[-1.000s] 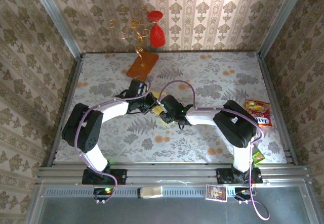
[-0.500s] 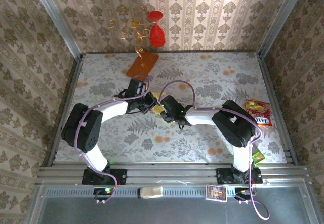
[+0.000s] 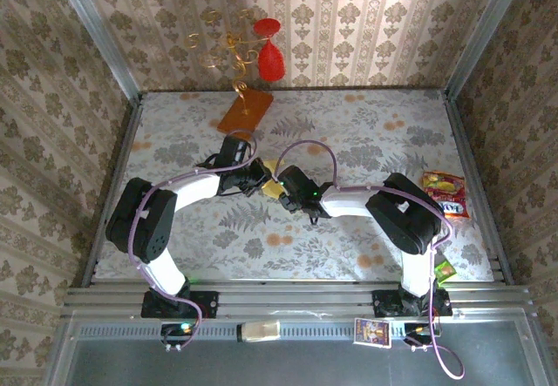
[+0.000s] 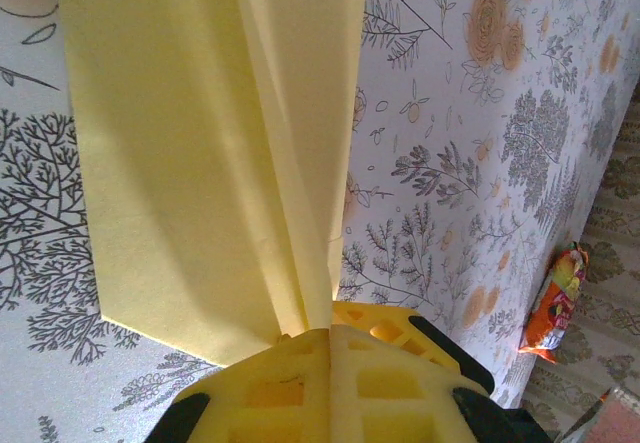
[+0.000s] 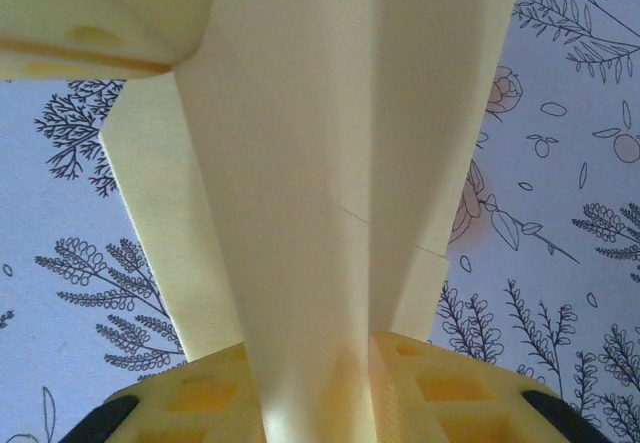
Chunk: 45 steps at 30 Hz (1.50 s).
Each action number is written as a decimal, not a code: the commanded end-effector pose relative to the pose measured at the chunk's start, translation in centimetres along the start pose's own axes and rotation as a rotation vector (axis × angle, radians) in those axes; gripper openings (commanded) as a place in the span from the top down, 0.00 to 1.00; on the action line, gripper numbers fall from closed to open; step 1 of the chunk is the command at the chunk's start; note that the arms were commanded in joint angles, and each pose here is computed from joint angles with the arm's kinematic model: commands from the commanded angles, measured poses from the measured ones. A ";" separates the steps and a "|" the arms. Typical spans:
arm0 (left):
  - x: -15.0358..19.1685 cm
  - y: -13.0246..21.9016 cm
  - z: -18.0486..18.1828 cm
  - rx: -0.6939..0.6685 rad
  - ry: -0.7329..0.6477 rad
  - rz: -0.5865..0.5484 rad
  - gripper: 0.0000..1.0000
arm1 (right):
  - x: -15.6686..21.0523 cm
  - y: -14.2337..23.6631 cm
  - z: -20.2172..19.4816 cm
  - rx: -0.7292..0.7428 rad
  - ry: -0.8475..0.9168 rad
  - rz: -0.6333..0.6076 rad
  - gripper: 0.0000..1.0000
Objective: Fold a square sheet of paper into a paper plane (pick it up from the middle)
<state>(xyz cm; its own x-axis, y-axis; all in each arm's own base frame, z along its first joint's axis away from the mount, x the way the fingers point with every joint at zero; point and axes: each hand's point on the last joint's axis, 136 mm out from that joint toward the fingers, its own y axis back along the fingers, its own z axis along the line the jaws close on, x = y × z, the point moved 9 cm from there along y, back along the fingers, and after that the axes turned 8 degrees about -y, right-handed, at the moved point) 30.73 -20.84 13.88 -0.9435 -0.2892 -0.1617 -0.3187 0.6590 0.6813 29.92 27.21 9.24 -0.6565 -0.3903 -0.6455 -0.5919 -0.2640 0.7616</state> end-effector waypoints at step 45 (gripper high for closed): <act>-0.1 -0.8 4.0 -0.056 0.012 -0.010 0.78 | 3.1 0.2 0.0 -0.231 -0.213 0.131 0.77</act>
<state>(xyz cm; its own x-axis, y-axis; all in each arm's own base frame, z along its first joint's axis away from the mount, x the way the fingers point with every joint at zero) 29.55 -17.63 9.87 -0.9368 -0.3202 -0.1411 -0.3123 0.5834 0.7497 29.31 26.78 8.78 -0.7552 -0.2098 -0.6211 -0.4850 -0.4585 0.7447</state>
